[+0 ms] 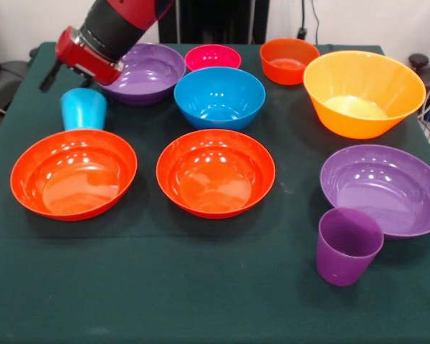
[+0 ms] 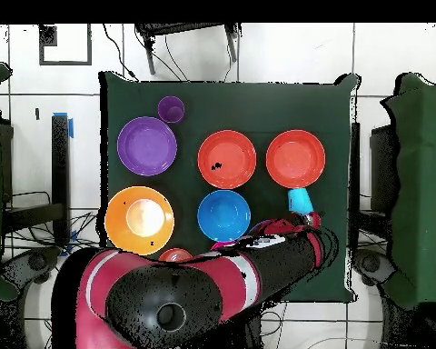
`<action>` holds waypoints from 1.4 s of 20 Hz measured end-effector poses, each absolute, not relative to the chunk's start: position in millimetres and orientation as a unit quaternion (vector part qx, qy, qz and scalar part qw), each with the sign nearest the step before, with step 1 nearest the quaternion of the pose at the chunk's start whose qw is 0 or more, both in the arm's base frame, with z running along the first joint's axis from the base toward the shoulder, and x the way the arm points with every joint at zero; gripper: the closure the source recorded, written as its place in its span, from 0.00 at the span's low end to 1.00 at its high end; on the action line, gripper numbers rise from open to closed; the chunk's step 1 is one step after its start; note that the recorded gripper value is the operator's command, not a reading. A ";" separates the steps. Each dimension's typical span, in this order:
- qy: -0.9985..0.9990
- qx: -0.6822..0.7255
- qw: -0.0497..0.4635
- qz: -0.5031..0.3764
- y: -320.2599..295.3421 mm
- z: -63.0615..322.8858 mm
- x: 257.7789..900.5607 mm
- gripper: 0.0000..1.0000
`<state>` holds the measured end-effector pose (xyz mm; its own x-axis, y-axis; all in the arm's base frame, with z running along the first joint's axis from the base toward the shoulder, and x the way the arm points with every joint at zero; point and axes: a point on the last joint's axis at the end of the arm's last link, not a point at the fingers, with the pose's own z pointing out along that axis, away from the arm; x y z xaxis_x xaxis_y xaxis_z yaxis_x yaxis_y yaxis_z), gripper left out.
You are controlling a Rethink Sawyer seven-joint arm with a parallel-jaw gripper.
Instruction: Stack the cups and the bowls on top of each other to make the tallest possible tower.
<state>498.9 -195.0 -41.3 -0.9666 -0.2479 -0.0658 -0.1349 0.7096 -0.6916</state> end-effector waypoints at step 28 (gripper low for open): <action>0.936 -0.057 0.165 -0.305 -213.9 -32.0 525.3 1.00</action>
